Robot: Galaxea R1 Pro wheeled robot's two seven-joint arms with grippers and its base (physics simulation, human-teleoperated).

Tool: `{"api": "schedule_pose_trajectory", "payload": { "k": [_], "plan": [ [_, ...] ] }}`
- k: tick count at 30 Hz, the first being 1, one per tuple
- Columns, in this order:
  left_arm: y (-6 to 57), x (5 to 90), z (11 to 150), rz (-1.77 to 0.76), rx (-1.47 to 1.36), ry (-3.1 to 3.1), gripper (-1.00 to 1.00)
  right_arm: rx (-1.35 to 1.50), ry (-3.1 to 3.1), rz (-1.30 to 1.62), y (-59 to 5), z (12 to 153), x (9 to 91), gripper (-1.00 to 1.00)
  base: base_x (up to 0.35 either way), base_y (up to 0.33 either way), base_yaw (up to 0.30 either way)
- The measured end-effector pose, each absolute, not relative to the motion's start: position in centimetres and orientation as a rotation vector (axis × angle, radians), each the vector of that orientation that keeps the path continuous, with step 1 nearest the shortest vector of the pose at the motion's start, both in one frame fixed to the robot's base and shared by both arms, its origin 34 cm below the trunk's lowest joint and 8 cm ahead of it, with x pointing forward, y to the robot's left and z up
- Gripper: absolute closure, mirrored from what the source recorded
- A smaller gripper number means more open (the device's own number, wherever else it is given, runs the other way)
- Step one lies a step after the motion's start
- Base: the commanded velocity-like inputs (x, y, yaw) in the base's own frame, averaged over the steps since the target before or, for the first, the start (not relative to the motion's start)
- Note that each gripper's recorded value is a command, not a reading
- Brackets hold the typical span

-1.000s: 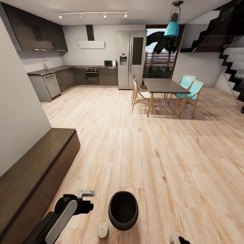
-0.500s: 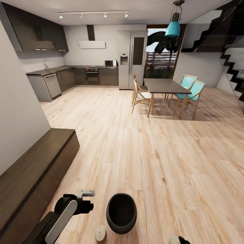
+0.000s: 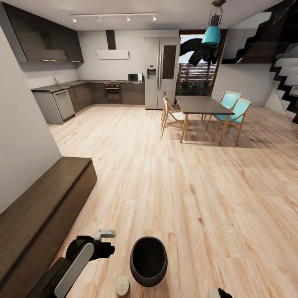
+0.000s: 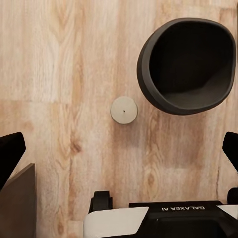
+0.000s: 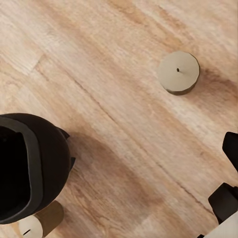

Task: Place each of the two pumpkins and all three candles from the living room inside a cabinet in the living room (use any cabinet), then make sure every cabinet is closed, and position the cauldron so it is next to a table in the living room.

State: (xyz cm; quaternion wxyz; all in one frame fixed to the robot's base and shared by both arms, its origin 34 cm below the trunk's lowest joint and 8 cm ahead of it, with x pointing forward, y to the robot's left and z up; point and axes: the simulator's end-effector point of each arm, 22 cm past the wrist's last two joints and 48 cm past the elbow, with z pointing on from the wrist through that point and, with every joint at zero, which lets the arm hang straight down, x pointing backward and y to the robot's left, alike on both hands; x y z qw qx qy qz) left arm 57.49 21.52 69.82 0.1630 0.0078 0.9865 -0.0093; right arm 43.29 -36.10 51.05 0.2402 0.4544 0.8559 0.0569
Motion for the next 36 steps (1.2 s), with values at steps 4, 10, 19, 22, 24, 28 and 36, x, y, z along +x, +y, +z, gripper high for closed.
{"api": "schedule_pose_trajectory", "payload": {
  "k": [4,10,19,22,24,28,36],
  "plan": [
    [21.5,57.8,69.6,-0.031,0.016,2.803,-1.00,1.177,2.387,0.156,-35.6,50.3,43.1,-1.00,0.000,0.000,0.000],
    [21.6,58.0,68.7,-0.032,0.005,2.797,-1.00,0.877,2.490,0.203,-32.8,49.9,45.1,-1.00,0.000,0.000,0.000],
    [21.4,58.4,67.3,-0.036,-0.010,2.772,-1.00,0.724,2.523,0.237,-31.2,48.9,46.4,-1.00,0.000,0.000,0.000],
    [21.4,58.4,66.9,-0.036,-0.012,2.768,-1.00,0.688,2.508,0.263,-30.4,49.0,47.5,-1.00,0.000,0.000,0.000],
    [21.5,58.6,66.5,-0.035,-0.022,2.761,-1.00,0.620,2.500,0.293,-29.2,49.3,48.8,-1.00,0.000,0.000,0.000],
    [21.6,58.9,65.9,-0.038,-0.042,2.740,-1.00,0.515,2.485,0.331,-26.9,49.9,51.0,-1.00,0.000,0.000,0.000],
    [21.6,59.0,64.6,-0.040,-0.053,2.732,-1.00,0.427,2.521,0.219,-24.0,53.1,56.5,-1.00,0.000,0.000,0.000]
  ]
}}
